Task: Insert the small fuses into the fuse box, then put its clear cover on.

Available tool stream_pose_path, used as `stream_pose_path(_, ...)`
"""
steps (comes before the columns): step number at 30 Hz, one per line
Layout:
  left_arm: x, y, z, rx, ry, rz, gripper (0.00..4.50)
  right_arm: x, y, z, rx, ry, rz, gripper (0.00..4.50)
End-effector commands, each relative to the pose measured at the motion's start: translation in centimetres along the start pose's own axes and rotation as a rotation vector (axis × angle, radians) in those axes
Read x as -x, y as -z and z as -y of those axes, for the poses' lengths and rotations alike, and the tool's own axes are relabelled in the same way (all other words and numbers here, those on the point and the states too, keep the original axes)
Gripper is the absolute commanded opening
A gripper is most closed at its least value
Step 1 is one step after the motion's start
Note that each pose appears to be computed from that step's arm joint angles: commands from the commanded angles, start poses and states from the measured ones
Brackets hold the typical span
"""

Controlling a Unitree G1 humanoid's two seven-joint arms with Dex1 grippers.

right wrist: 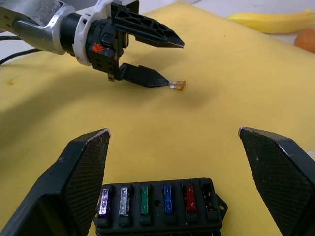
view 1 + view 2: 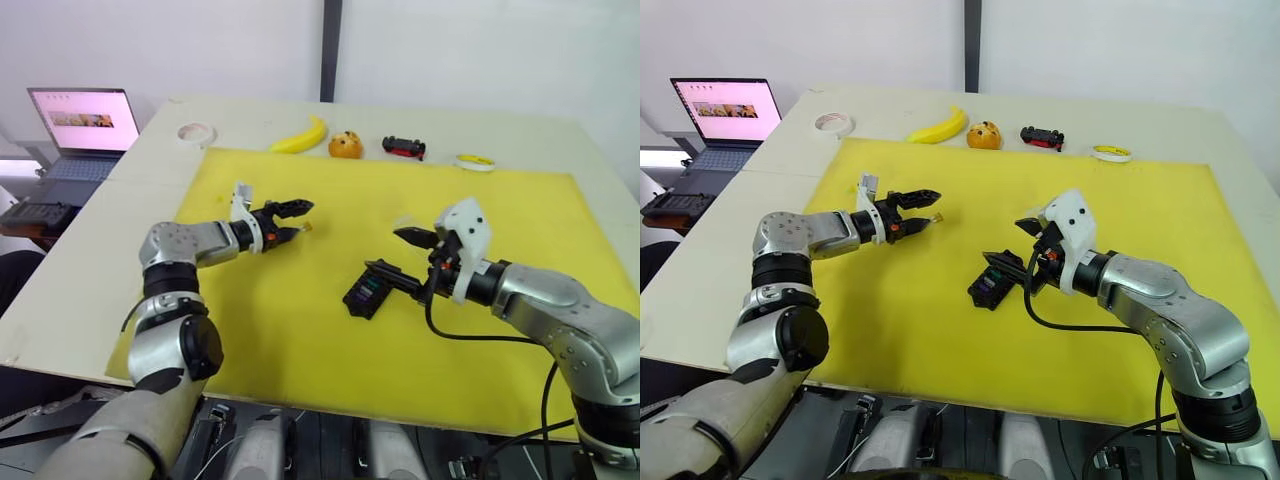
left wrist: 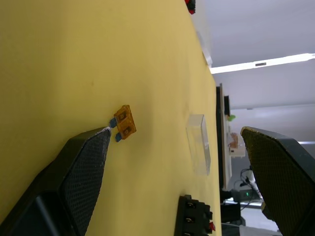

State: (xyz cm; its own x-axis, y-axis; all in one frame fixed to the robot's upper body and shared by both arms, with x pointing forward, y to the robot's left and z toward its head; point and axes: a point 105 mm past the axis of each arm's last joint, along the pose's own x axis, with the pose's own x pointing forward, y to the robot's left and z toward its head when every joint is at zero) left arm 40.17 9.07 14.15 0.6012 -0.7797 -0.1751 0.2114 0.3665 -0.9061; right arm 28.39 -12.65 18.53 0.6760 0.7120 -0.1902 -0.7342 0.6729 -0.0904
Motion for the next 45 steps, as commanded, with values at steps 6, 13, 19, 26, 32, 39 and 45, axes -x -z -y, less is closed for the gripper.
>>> stream_pose_path(6,-0.9,0.5,-0.6,0.001,-0.055,-0.031,4.5,0.5,-1.2,0.1,0.043,0.019,0.043,4.44)
stream_pose_path(13,-0.9,0.8,-1.5,0.0,-0.093,-0.053,4.5,0.6,-1.1,0.3,0.045,0.026,0.038,4.44)
stream_pose_path(19,-1.6,0.9,-2.0,0.01,-0.099,-0.038,4.5,0.6,-0.9,0.3,0.049,0.026,0.03,4.44)
stream_pose_path(26,-2.1,1.1,-1.8,0.02,-0.065,-0.055,4.5,0.6,-0.6,0.4,0.059,0.028,0.013,4.44)
stream_pose_path(32,-2.3,1.5,-1.1,0.011,-0.018,-0.09,4.5,0.7,-0.5,0.3,0.06,0.029,0.012,4.44)
stream_pose_path(39,-2.4,1.5,-1.0,0.01,-0.011,-0.091,4.5,0.6,-0.5,0.2,0.059,0.028,0.015,4.44)
stream_pose_path(45,-2.6,1.4,-1.0,0.008,-0.013,-0.084,4.5,0.6,-0.5,0.2,0.069,0.028,0.013,4.44)
